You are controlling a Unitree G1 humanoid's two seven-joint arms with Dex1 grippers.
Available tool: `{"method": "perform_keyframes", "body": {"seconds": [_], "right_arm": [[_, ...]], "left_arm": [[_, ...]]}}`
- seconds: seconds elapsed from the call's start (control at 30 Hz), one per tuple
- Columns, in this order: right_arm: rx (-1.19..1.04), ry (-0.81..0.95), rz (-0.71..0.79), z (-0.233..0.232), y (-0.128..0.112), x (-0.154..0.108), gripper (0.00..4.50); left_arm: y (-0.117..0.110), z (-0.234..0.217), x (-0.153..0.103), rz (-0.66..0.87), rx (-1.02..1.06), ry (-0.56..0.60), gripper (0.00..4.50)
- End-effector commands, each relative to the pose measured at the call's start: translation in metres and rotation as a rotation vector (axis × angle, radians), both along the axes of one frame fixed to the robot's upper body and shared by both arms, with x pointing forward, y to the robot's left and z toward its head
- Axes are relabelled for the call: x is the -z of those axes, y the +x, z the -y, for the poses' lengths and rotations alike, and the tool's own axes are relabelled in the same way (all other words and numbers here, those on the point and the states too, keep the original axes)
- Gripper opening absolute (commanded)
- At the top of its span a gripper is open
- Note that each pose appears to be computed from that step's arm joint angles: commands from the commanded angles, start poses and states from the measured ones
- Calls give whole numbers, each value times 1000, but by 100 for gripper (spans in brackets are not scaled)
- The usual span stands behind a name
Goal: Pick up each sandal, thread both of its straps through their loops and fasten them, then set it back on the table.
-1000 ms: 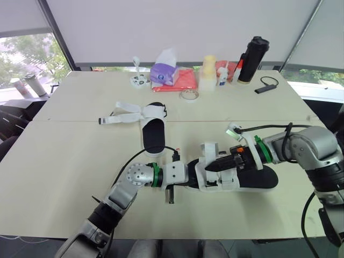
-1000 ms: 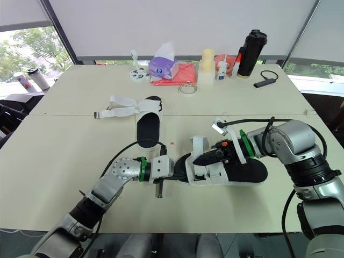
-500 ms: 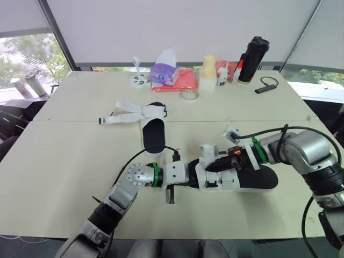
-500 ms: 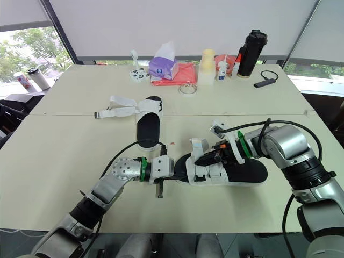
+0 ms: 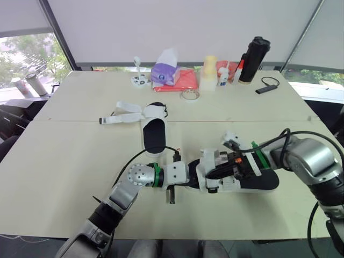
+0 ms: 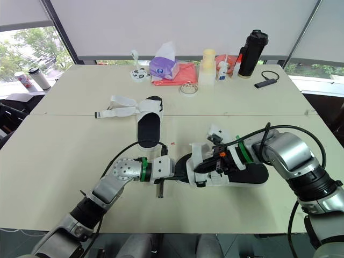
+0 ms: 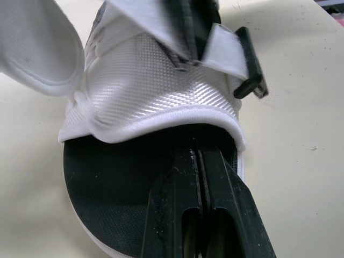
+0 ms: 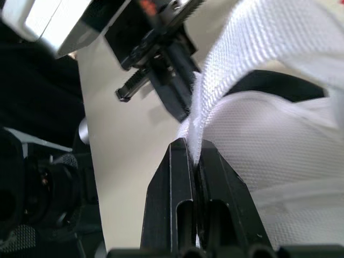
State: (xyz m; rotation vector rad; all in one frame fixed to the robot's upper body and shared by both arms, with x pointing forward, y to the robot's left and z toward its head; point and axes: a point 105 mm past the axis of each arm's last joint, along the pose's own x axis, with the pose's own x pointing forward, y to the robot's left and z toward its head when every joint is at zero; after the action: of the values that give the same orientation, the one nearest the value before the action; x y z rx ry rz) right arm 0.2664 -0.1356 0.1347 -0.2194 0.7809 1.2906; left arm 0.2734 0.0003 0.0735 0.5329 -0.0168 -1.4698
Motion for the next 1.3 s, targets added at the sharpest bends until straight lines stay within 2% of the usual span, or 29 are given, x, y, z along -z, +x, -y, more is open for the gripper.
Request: {"method": "perform_keyframes", "body": {"seconds": [0.03,0.3,0.6,0.73,0.93,1.17,1.3], "right_arm": [[-22,-37,71,2,-3,0,5],[-32,-85,102,5,-11,10,5],[-30,-91,108,7,-23,2,444],[-17,-87,92,18,-43,-15,444],[30,-45,52,22,-66,-24,444],[144,6,-39,18,-80,4,444],[231,22,-10,17,-69,18,444]], "left_arm": [[-11,-4,40,-99,1,134,0],[-11,-4,39,-97,3,134,0],[-11,-4,39,-93,6,135,0],[-12,-4,39,-94,7,134,0],[-12,-3,40,-96,7,132,0],[-12,-2,40,-97,7,129,0],[-11,-3,40,-95,7,132,0]]}}
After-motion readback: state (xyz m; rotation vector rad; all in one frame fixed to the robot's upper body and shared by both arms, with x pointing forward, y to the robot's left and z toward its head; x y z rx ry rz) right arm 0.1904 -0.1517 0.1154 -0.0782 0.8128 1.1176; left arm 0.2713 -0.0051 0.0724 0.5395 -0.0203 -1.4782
